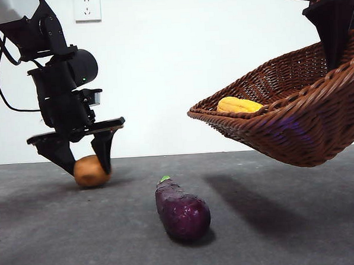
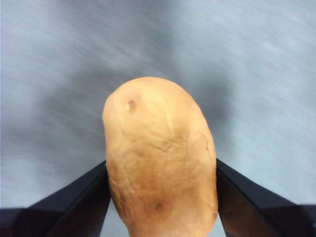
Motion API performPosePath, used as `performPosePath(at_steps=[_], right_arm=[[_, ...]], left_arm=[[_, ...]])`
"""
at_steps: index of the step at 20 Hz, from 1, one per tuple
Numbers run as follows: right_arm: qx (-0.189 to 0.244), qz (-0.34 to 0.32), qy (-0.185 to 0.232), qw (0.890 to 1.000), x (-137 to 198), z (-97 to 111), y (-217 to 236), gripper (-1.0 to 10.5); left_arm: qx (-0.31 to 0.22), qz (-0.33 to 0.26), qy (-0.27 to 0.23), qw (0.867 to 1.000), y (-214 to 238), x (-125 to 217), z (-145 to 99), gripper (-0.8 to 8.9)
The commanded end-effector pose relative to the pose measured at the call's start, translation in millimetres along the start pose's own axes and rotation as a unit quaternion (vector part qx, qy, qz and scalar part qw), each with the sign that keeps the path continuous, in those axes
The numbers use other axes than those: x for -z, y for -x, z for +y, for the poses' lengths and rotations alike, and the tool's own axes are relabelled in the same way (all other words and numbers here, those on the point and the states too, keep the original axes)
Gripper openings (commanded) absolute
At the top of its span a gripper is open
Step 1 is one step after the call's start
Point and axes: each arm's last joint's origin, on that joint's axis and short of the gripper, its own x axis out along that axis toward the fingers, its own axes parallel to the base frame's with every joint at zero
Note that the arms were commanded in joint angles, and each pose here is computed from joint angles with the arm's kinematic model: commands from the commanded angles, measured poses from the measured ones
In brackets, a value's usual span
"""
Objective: Help me put the vegetables on the table into the basket
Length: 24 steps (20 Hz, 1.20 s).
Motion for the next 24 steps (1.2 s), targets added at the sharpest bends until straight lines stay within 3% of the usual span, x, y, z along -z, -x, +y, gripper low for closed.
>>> performPosePath(at_steps=[1, 4, 10, 14, 22, 24], right_arm=[[-0.005, -0.01, 0.004, 1.0, -0.1, 0.5, 1.3, -0.2], [-0.006, -0.018, 0.003, 1.0, -1.7, 0.7, 1.4, -0.2], [-0.006, -0.02, 0.001, 1.0, -2.0, 0.8, 1.4, -0.2], [-0.018, -0.022, 0.002, 1.0, -2.6, 1.6, 1.4, -0.2], [-0.055, -0.017, 0.003, 0.998, -2.2, 4.4, 1.5, -0.2], [-0.055, -0.013, 0.003, 0.998, -1.5, 4.3, 1.5, -0.2]], left_arm=[[0.087, 0.019, 0.021, 0.996, 12.2, 2.6, -3.9, -0.09], [0.191, 0.034, 0.001, 0.981, 38.2, 6.3, -18.4, -0.09], [0.213, -0.027, -0.102, 0.971, 127.7, 23.7, -58.1, -0.09], [0.246, -0.054, -0.2, 0.947, 176.3, 50.5, -92.5, -0.09], [0.307, 0.001, -0.339, 0.889, 185.2, 107.6, -179.5, -0.09], [0.283, -0.013, -0.366, 0.886, 186.9, 118.6, -194.8, -0.09]])
